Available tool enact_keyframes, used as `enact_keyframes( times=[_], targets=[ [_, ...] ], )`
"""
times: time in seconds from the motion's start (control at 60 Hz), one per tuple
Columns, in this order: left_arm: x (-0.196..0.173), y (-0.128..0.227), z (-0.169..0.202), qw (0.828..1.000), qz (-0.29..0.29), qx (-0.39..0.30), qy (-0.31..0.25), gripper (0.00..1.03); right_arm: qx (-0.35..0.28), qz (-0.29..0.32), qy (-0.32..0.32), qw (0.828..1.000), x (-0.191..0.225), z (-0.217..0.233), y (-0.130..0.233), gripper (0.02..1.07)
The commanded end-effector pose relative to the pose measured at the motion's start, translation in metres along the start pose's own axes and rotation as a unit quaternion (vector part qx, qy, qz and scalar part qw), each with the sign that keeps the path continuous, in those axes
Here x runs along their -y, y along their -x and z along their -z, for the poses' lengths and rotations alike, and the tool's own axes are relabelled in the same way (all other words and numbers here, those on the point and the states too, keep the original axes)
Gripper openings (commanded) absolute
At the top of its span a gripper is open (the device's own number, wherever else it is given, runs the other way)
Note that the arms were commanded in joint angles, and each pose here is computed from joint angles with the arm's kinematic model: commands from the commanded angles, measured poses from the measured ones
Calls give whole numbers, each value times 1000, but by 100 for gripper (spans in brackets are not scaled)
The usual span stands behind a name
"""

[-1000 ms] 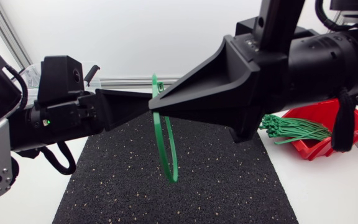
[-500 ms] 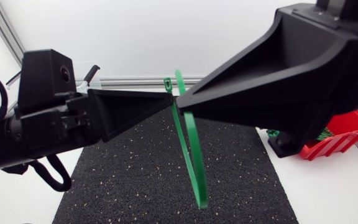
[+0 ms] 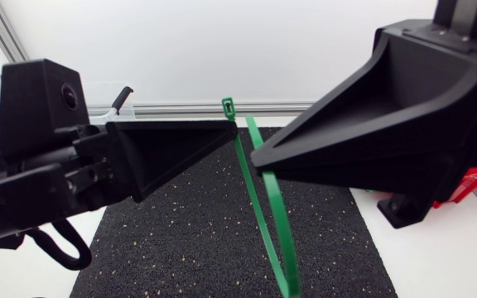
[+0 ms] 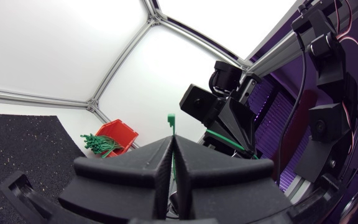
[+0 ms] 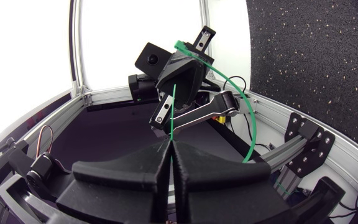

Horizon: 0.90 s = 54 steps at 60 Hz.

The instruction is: Take a green cable tie from the red box, thread the tail through the head to close it, then place it in the transparent bin on the left.

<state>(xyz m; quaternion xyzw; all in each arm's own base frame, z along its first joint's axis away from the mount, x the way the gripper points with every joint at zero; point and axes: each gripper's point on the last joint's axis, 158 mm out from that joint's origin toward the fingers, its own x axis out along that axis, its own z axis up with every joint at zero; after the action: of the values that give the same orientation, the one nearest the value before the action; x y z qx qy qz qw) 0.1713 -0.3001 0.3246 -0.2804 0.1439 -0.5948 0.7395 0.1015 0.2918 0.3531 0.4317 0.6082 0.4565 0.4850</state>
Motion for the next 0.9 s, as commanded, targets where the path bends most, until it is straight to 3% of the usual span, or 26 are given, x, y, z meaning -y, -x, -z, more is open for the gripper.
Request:
enact_keyframes(
  times=[0.0, 0.883],
  targets=[
    [9, 0, -10, 1000, 8, 13, -13, 4, -2, -5, -8, 1000, -8, 3, 1, 8],
    [12, -1, 2, 1000, 9, 5, -16, 4, -12, -8, -3, 1000, -7, -9, -14, 8]
  ],
)
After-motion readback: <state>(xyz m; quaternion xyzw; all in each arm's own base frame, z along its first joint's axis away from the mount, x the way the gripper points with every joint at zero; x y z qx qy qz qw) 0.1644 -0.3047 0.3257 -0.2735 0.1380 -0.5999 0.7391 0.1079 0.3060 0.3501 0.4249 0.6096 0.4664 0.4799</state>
